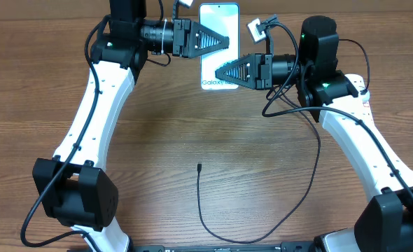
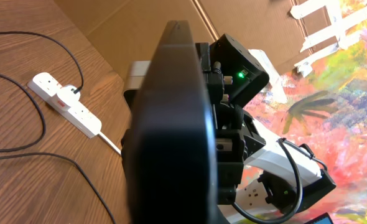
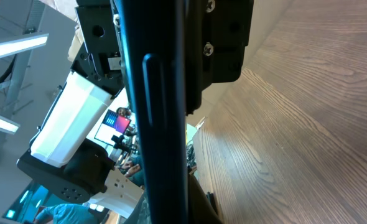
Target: Plug charger to phone and switch on socket
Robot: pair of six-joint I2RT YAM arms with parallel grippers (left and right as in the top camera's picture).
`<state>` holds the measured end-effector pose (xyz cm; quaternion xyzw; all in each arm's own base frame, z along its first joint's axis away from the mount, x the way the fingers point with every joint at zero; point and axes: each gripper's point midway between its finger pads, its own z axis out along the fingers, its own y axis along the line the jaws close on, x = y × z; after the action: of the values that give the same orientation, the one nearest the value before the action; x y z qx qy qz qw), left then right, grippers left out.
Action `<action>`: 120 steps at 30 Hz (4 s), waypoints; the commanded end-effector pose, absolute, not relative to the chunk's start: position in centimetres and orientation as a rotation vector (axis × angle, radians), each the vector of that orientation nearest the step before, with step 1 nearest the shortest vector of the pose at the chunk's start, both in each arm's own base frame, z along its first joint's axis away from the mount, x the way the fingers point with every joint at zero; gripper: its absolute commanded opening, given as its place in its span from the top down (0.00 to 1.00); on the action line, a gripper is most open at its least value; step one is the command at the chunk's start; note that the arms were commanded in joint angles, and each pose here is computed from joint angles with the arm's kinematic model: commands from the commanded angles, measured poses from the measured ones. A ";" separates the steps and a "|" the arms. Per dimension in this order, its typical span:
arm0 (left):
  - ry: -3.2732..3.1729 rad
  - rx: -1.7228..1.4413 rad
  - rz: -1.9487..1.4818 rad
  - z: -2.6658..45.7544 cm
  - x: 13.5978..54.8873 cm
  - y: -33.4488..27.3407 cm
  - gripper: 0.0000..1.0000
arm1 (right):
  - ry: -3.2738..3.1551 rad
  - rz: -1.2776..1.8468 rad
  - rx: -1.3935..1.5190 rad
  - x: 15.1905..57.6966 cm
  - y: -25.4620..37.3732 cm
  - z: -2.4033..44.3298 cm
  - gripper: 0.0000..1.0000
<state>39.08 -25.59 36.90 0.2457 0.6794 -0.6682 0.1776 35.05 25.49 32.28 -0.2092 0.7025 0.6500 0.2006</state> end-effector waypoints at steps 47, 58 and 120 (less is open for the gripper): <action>3.009 0.035 -1.096 14.5 37.8 -19.1 0.96 | 3.116 0.710 0.231 27.7 18.8 10.2 0.17; 2.998 0.082 -1.097 14.5 37.8 -19.0 0.96 | 3.114 0.714 -0.046 24.6 24.4 9.6 0.00; 2.947 0.134 -1.091 14.6 38.7 -19.2 0.96 | 3.015 0.284 0.109 22.1 28.8 5.1 0.46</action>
<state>38.28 -18.71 13.59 0.0291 0.9447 -0.3263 -0.0137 22.29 28.73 5.91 0.0181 0.9929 0.1035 0.0560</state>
